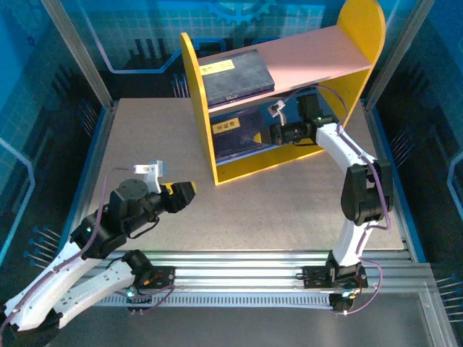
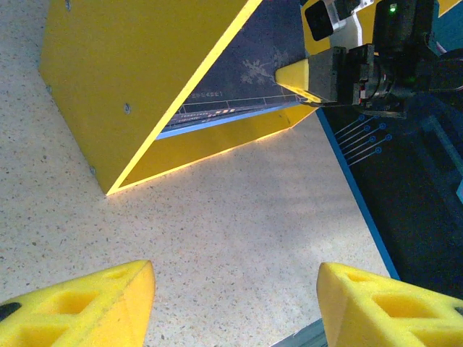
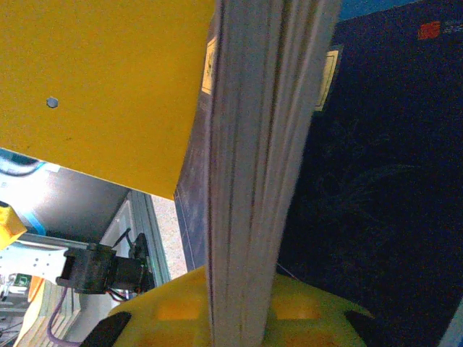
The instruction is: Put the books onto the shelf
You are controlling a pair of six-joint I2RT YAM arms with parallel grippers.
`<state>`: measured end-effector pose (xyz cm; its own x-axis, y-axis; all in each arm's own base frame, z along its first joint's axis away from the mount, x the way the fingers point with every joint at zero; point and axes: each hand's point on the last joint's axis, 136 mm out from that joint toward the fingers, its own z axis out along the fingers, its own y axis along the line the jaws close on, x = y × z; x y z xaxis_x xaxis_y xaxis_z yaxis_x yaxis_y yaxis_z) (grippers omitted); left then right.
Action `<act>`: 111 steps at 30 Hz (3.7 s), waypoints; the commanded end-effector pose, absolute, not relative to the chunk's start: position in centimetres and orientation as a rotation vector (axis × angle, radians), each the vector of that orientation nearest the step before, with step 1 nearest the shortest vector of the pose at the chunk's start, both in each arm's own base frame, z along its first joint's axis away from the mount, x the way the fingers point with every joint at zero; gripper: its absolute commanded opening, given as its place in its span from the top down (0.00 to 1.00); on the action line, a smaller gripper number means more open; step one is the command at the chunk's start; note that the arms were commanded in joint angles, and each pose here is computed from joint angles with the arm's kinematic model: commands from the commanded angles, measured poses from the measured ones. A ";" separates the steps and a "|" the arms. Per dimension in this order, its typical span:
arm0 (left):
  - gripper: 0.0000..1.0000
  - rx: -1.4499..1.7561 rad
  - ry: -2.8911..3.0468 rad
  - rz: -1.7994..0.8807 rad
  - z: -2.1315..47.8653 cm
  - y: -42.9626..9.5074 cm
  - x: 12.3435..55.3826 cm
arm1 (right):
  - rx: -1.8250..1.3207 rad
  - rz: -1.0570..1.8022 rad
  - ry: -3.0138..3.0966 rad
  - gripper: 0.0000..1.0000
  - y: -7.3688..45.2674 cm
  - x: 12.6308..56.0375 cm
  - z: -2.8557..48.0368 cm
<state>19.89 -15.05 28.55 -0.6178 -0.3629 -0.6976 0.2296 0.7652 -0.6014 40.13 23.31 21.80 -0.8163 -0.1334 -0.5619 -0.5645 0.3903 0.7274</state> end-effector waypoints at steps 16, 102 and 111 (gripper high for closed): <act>0.38 -0.083 2.050 -0.842 29.6 -14.8 19.8 | -0.672 1.360 2.281 0.85 24.8 39.7 20.9; 0.38 -0.077 2.056 -0.847 29.3 -14.9 19.7 | -0.657 1.247 2.343 0.47 24.0 39.6 19.7; 0.37 -0.073 2.059 -0.846 29.3 -15.0 19.7 | -0.618 1.218 2.344 0.43 23.1 40.4 20.0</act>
<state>19.88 -15.06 28.55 -0.6171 -0.3591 -0.7001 0.2328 0.7666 -0.5985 40.36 23.47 20.09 -0.8068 -0.1875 -0.5603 -0.5713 0.4898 0.6586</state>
